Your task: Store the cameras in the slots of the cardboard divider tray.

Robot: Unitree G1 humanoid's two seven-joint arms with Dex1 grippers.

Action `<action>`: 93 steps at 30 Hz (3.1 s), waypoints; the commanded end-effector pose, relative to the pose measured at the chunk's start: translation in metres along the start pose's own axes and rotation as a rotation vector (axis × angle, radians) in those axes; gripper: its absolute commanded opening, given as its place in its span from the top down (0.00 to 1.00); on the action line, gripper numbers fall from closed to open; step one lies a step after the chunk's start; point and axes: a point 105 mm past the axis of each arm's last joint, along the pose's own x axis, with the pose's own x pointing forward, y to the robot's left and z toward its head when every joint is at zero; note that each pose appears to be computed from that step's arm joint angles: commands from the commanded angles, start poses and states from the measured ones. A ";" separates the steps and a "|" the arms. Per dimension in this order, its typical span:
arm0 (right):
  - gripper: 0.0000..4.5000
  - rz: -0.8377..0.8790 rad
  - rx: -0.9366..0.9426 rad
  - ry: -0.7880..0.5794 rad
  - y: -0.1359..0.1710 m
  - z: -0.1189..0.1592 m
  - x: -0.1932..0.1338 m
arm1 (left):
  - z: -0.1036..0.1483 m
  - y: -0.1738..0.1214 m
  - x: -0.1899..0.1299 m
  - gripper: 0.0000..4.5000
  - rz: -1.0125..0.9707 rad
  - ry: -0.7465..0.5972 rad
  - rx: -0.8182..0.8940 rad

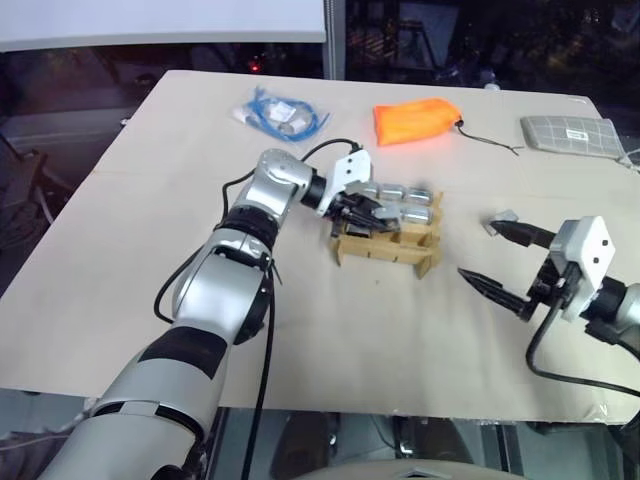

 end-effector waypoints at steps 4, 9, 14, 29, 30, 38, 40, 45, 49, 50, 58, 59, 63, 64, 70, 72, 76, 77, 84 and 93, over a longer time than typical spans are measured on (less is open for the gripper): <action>0.00 0.004 -0.046 -0.044 -0.006 0.014 -0.006 | 0.001 -0.001 -0.001 0.83 -0.021 0.044 0.020; 0.00 -0.006 -0.039 -0.046 -0.004 0.013 -0.008 | 0.002 -0.004 -0.003 0.45 -0.057 0.054 0.026; 0.00 -0.054 -0.028 -0.042 -0.006 0.011 -0.010 | 0.010 0.001 -0.008 0.02 -0.019 0.017 0.057; 0.00 -0.106 -0.019 -0.024 -0.010 0.004 -0.009 | 0.019 0.002 -0.007 0.13 0.005 -0.023 0.101; 0.00 -0.107 -0.020 -0.022 -0.010 0.004 -0.009 | 0.018 0.001 -0.007 0.20 -0.002 -0.016 0.100; 0.00 -0.127 -0.022 -0.006 -0.009 0.001 -0.013 | 0.016 -0.001 -0.005 0.84 -0.023 -0.001 0.112; 0.00 -0.132 -0.022 -0.005 -0.009 0.001 -0.014 | 0.017 -0.001 -0.006 0.84 -0.029 -0.001 0.111; 0.00 -0.139 -0.021 -0.003 -0.007 0.000 -0.014 | 0.018 -0.002 -0.009 0.84 -0.064 0.023 0.108; 0.00 -0.143 -0.021 -0.004 -0.006 -0.001 -0.013 | 0.015 0.000 -0.011 0.84 -0.068 0.099 0.148; 0.00 -0.144 -0.021 -0.004 -0.006 -0.001 -0.013 | 0.015 0.001 -0.011 0.84 -0.066 0.112 0.157; 0.00 -0.156 -0.020 -0.001 -0.003 -0.003 -0.015 | 0.024 0.010 -0.016 0.84 -0.050 0.197 0.215; 0.00 -0.157 -0.020 -0.001 -0.003 -0.003 -0.015 | 0.023 0.010 -0.016 0.84 -0.053 0.208 0.221; 0.00 -0.163 -0.018 0.000 -0.002 -0.004 -0.015 | 0.022 0.010 -0.013 0.84 -0.063 0.245 0.241; 0.00 -0.165 -0.017 0.000 -0.001 -0.004 -0.015 | 0.023 0.010 -0.013 0.84 -0.064 0.249 0.244; 0.00 -0.176 -0.011 0.004 0.001 -0.005 -0.018 | 0.022 0.009 -0.012 0.84 -0.080 0.265 0.244; 0.00 -0.179 -0.008 0.005 0.001 -0.006 -0.019 | 0.022 0.008 -0.011 0.84 -0.090 0.267 0.239; 0.00 -0.182 -0.007 0.007 0.002 -0.006 -0.019 | 0.022 0.007 -0.008 0.84 -0.100 0.267 0.234; 0.00 -0.182 -0.007 0.007 0.002 -0.006 -0.020 | 0.021 0.006 -0.008 0.84 -0.103 0.268 0.232; 0.00 -0.179 -0.008 0.010 0.001 -0.006 -0.020 | 0.015 0.005 -0.006 0.84 -0.109 0.281 0.205; 0.00 -0.177 -0.007 0.010 0.002 -0.006 -0.019 | 0.022 0.006 -0.005 0.12 -0.088 0.220 0.208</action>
